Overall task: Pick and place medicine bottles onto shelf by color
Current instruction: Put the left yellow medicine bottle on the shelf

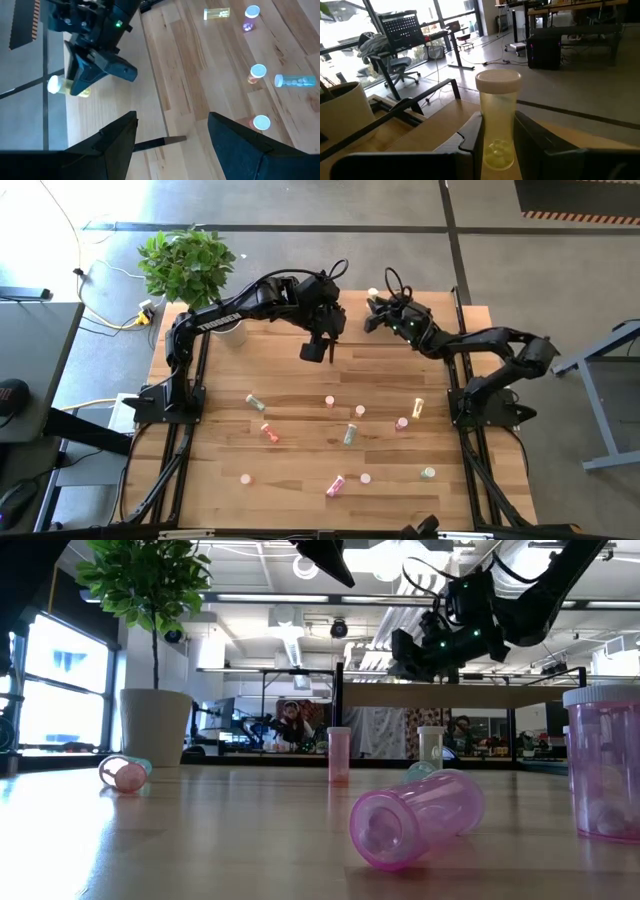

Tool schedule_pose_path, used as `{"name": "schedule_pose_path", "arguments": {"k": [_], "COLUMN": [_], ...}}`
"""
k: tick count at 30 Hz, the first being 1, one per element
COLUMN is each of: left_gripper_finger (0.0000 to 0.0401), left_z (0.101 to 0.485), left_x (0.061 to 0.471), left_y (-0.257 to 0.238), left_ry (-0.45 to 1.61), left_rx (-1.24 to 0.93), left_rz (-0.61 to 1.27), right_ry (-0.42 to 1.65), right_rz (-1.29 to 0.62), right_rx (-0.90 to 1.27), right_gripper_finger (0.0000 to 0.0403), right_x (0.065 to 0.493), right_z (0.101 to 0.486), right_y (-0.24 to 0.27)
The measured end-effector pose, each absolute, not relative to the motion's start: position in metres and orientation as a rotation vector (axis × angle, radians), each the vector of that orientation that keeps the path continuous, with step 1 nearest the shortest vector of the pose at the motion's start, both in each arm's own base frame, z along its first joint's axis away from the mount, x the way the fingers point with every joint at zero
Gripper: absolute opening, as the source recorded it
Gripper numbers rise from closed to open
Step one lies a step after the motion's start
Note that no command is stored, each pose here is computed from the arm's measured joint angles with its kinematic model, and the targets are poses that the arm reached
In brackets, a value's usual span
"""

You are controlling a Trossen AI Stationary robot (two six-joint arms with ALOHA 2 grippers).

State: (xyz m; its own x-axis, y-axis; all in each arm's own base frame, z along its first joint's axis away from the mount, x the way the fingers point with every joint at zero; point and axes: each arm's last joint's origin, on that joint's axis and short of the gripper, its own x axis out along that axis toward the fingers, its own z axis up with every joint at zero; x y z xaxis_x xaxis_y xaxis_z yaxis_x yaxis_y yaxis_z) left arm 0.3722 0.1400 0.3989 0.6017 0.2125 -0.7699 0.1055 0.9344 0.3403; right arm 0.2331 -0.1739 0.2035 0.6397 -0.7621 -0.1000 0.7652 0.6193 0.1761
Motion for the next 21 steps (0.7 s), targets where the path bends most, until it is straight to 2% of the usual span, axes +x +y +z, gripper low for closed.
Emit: {"name": "schedule_pose_path", "arguments": {"k": [8,21], "left_gripper_finger": [0.0236,0.0236], "left_z": [0.3989,0.3989], "left_x": [0.3721,0.3721], "left_y": [0.1399,0.1399], "left_ry": [0.929,0.93], "left_rx": [0.372,0.373], "left_rz": [0.063,0.063], "right_ry": [0.123,0.143], "right_rz": [-0.875,-0.887], "right_rx": [0.191,0.179], "right_gripper_finger": [0.0072,0.0072], "right_x": [0.2342,0.2337], "right_z": [0.202,0.2008], "right_y": [-0.1787,-0.1787]}}
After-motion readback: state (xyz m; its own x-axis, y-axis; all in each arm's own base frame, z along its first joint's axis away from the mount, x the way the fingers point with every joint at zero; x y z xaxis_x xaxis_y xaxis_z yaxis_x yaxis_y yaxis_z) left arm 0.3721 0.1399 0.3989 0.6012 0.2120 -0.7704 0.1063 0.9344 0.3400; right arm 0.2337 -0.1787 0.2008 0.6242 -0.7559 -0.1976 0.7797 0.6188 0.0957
